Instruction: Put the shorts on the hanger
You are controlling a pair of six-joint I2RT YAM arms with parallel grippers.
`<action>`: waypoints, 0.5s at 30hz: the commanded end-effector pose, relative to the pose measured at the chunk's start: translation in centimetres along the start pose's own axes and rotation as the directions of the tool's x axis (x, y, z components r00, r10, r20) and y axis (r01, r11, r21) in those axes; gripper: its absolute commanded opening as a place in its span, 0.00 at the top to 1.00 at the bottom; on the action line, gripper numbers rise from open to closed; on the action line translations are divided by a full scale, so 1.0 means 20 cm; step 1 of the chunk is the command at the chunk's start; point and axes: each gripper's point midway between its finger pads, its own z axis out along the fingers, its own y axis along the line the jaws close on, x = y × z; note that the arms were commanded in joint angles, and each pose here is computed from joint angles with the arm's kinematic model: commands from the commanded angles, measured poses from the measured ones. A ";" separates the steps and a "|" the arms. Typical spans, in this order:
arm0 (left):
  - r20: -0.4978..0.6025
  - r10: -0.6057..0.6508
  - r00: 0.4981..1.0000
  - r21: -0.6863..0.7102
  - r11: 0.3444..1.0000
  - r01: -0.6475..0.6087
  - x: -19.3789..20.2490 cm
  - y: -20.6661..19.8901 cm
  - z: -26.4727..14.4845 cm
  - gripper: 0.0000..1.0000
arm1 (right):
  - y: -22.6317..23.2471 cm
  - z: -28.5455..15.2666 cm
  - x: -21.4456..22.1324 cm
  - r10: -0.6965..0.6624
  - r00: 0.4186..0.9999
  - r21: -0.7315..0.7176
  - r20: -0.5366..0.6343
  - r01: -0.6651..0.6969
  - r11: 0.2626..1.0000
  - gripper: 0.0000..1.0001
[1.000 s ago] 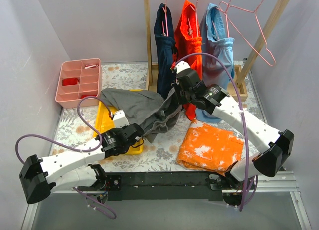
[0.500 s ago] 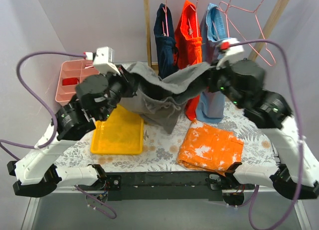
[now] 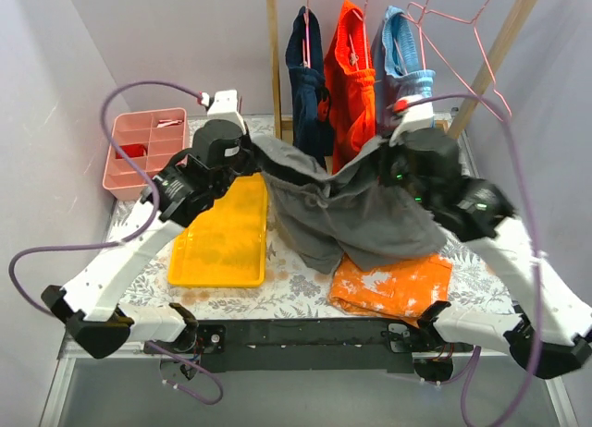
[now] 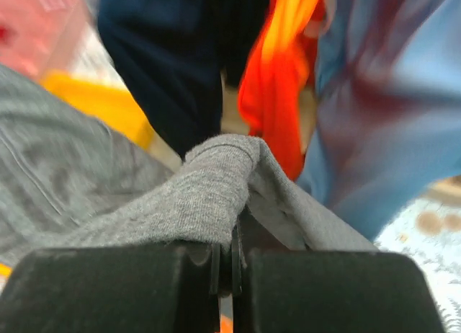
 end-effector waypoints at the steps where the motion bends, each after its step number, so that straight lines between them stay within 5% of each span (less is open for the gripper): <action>1: -0.221 -0.039 0.974 0.054 0.997 0.052 0.37 0.15 0.11 1.00 | -0.05 0.22 0.56 0.043 0.966 0.030 -0.253 -0.037 0.999 0.99; 5: -0.392 -0.034 0.919 0.129 0.987 0.092 0.76 0.12 0.19 1.00 | -0.13 0.35 0.96 0.112 0.904 0.042 -0.412 -0.104 0.994 0.99; 9: -0.507 -0.045 0.861 0.192 0.968 0.163 0.98 0.07 0.17 1.00 | -0.13 0.38 1.12 0.122 0.866 0.035 -0.486 -0.120 0.992 0.99; 14: -0.554 -0.047 0.831 0.181 0.968 0.176 1.07 0.08 0.18 1.00 | 0.11 0.27 0.90 0.016 0.900 -0.278 -0.435 -0.152 0.949 0.47; 15: -0.554 -0.047 0.831 0.183 0.967 0.177 1.05 0.07 0.19 1.00 | 0.14 0.24 0.85 -0.001 0.913 -0.321 -0.407 -0.142 0.937 0.43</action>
